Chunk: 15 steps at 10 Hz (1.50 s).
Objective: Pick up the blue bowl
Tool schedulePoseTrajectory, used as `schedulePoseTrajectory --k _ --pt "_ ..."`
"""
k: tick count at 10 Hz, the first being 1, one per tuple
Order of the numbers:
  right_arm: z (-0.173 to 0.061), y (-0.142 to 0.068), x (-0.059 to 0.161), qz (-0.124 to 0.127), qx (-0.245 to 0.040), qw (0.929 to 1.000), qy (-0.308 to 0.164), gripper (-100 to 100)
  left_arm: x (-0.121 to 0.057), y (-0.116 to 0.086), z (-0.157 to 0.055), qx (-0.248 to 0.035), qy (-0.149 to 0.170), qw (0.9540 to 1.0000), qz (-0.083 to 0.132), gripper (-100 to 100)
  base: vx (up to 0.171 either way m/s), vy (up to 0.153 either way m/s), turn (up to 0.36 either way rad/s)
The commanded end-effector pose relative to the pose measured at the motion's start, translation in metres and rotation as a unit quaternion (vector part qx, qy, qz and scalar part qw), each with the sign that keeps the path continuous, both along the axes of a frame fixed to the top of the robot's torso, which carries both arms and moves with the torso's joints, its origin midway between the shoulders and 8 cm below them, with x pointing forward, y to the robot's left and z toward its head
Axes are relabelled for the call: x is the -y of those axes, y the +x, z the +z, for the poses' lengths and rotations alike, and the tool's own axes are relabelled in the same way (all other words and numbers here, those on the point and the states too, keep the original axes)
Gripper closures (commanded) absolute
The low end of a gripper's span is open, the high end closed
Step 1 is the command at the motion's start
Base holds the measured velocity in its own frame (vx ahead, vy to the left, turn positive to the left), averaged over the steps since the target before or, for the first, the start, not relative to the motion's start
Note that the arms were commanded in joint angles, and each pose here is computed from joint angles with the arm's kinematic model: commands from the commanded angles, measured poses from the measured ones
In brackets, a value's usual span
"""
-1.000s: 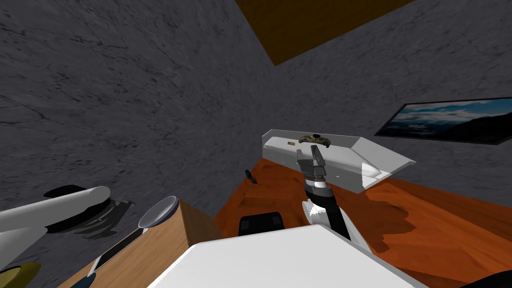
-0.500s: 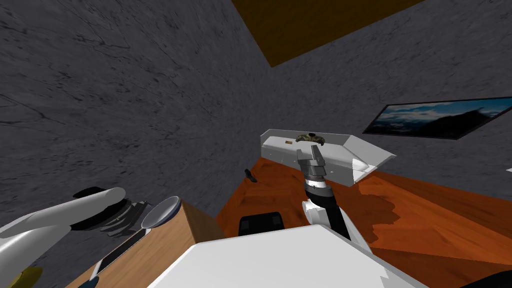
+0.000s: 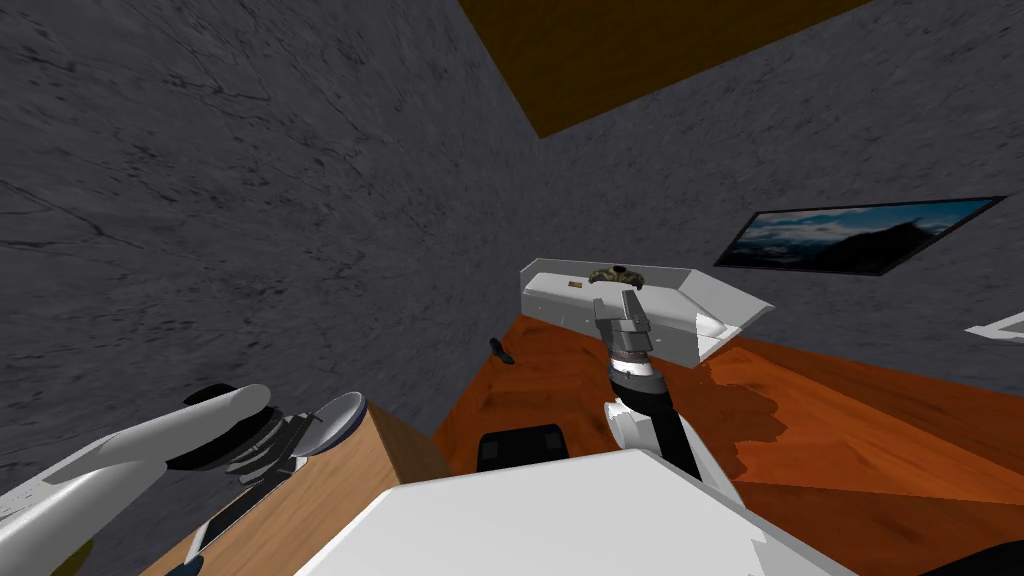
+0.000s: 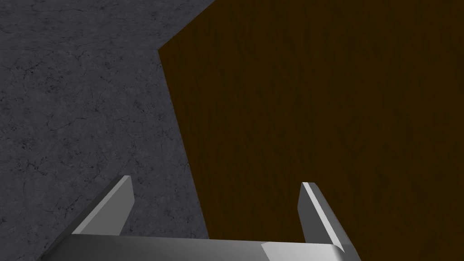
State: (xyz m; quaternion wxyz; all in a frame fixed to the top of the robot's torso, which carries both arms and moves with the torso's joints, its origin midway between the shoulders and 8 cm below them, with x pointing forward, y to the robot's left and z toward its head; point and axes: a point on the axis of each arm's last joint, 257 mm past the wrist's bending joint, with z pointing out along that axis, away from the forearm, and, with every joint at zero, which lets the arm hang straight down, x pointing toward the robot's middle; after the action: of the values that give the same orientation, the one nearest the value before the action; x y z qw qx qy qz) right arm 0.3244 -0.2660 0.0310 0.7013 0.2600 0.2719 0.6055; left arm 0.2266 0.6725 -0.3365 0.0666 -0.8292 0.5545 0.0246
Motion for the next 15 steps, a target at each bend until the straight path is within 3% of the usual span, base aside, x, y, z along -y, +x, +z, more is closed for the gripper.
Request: schedulePoseTrajectory --k 1,2,3,4,8,9,10,14,15 --pt "0.0 0.0 0.0 0.0 0.0 1.0 0.0 0 0.0 -0.001 -0.005 -0.002 -0.003 1.0 -0.001 -100 -0.001 0.011 -0.002" --pt "0.0 0.0 0.0 0.0 0.0 1.0 0.0 0 0.0 -0.001 -0.003 -0.002 -0.002 1.0 0.0 -100 0.0 0.0 0.0" --pt "0.0 0.0 0.0 0.0 0.0 1.0 0.0 0 0.0 -0.001 -0.004 -0.002 -0.002 1.0 -0.001 0 0.0 0.0 0.0" --pt "0.0 0.0 0.0 0.0 0.0 1.0 0.0 0 -0.001 -0.003 -0.01 -0.001 -0.002 0.9999 0.014 -100 -0.073 0.034 -0.177" --pt "0.0 0.0 0.0 0.0 0.0 1.0 0.0 0 -0.004 -0.007 -0.026 0.0 -0.001 0.9989 0.047 -100 -0.113 0.035 -0.186" --pt "0.0 0.0 0.0 0.0 0.0 1.0 0.0 0 -0.004 -0.006 -0.022 0.0 -0.001 0.9991 0.041 -100 -0.054 0.015 -0.041" --pt "0.0 0.0 0.0 0.0 0.0 1.0 0.0 0 -0.004 -0.006 -0.023 0.0 -0.001 0.9991 0.043 100 -0.009 0.003 0.008" --pt "0.0 0.0 0.0 0.0 0.0 1.0 0.0 0 -0.004 -0.006 -0.022 0.0 0.0 0.9991 0.043 100 -0.001 0.0 0.001" --pt "0.0 0.0 0.0 0.0 0.0 1.0 0.0 0 -0.004 -0.006 -0.022 0.0 0.0 0.9991 0.043 0 0.0 0.0 0.0"
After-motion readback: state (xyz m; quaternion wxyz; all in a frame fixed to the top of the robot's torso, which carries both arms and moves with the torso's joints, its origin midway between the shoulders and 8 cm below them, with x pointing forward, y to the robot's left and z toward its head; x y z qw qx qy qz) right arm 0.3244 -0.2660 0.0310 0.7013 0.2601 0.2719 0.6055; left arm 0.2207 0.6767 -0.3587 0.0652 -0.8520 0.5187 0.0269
